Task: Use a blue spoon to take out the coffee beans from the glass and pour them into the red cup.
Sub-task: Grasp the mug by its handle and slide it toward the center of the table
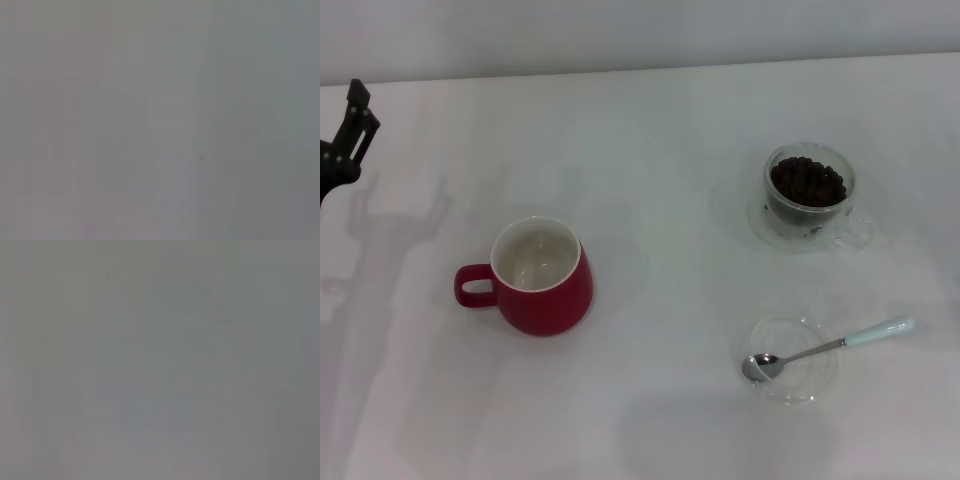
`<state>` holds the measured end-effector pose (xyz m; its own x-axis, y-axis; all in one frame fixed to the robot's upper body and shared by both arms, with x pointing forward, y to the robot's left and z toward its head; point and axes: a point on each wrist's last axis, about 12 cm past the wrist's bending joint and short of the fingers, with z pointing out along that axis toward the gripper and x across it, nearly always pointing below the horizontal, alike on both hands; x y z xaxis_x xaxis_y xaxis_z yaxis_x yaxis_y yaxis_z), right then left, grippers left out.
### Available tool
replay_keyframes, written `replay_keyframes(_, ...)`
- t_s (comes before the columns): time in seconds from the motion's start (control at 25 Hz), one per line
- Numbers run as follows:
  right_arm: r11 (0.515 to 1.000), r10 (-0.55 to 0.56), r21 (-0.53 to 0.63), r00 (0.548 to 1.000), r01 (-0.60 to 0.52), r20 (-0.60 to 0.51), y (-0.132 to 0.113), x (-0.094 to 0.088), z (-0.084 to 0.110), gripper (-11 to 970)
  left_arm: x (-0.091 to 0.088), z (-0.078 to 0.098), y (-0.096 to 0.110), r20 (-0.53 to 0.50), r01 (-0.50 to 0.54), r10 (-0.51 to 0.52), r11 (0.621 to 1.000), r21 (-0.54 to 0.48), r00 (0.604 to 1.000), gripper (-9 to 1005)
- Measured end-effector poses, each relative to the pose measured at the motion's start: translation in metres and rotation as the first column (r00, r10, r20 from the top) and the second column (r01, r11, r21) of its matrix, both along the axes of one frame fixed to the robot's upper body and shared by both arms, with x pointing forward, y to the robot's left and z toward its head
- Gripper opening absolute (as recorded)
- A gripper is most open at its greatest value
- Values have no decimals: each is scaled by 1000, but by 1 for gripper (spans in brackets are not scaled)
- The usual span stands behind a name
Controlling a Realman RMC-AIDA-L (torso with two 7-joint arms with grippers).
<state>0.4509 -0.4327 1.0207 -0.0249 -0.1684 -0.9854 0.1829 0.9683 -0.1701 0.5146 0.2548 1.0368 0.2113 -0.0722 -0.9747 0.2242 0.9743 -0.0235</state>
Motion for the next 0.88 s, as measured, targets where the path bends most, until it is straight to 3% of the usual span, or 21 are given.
replay_keyframes(0.24,1000,-15,-14,1000,15,23,0,1,3,256,-4,-2,-1,-8,18,-18,1000,6,1000,882)
replay_keyframes(0.64,1000,-23,12,1000,23,-3,2,6,-1,744,-15,-10,-3,-36,69,-67,997,32,997,879)
replay_keyframes(0.76,999,-14,28,1000,15,-11,7,6,-4,844,-19,-12,-2,-43,71,-70,997,33,997,879)
replay_keyframes(0.88,999,-13,47,1000,14,-14,10,5,-7,842,-25,-16,1,-55,67,-65,997,34,996,880)
